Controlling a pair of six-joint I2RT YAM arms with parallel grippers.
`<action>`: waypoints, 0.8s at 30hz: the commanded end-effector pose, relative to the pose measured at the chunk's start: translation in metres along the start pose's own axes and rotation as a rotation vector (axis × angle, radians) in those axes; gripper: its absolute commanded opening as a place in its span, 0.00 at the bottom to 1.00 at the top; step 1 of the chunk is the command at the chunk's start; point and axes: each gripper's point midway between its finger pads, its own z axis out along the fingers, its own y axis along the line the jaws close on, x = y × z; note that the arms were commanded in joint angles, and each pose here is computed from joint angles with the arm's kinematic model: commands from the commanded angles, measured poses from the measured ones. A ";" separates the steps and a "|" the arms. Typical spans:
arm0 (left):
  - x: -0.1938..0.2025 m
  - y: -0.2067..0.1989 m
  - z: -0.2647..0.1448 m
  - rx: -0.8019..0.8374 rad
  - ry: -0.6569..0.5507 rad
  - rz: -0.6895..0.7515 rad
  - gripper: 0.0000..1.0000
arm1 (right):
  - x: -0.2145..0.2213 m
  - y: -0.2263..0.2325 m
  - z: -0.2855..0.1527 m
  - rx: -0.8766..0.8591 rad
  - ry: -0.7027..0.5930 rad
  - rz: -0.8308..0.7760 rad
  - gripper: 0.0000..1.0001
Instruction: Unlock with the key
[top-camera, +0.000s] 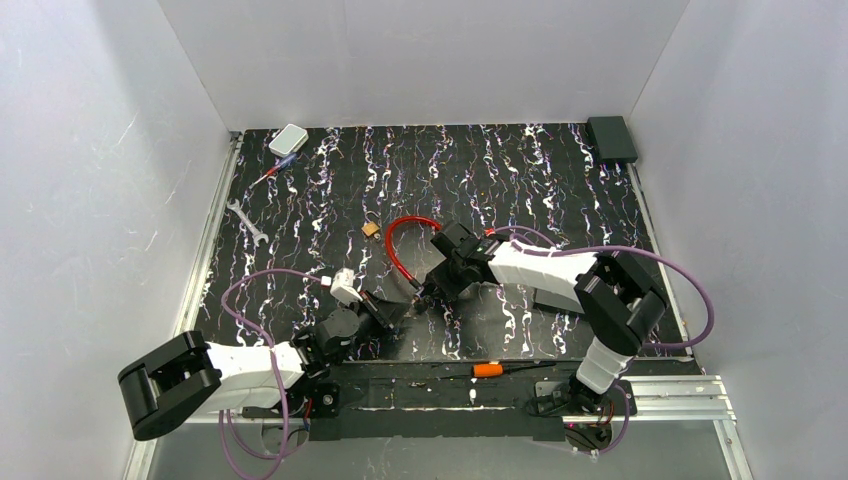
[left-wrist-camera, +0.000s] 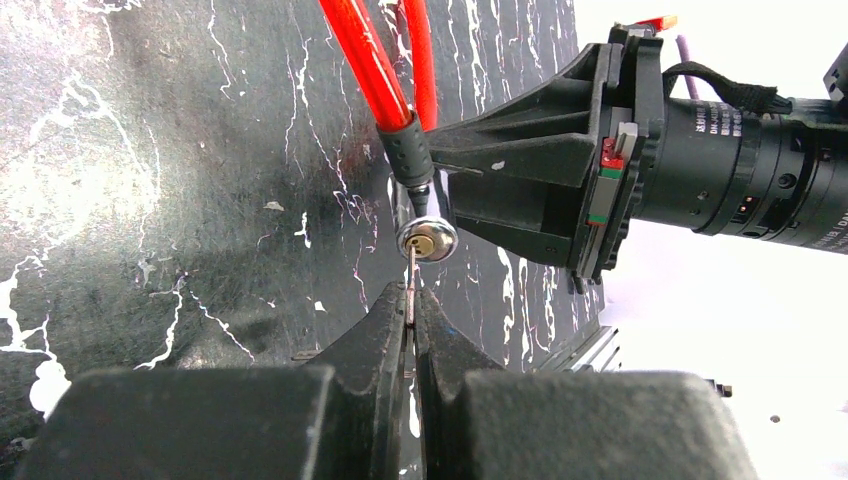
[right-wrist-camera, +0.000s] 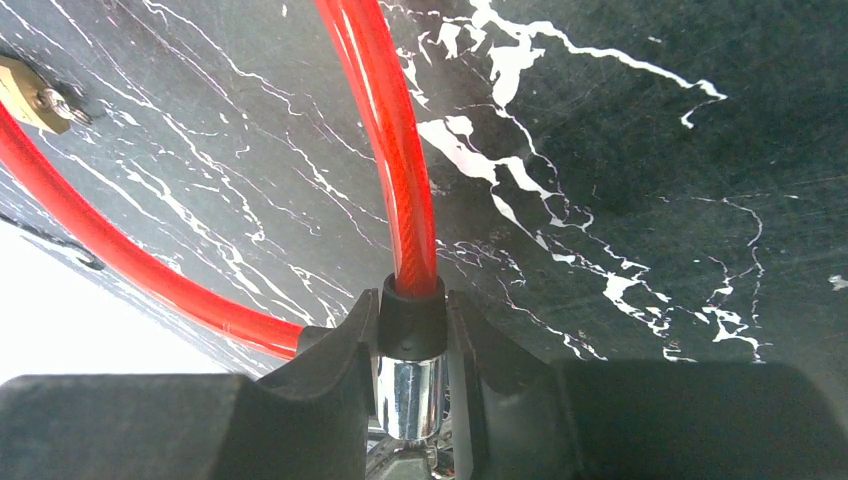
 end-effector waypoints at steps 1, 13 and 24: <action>-0.009 -0.009 0.004 0.008 -0.039 0.018 0.00 | 0.003 0.025 -0.007 -0.059 0.015 0.008 0.01; -0.009 -0.004 0.006 -0.016 -0.047 0.028 0.00 | 0.005 0.026 -0.009 -0.061 0.027 0.000 0.01; -0.011 -0.011 0.007 0.002 -0.052 0.028 0.00 | 0.008 0.028 -0.007 -0.060 0.040 -0.005 0.01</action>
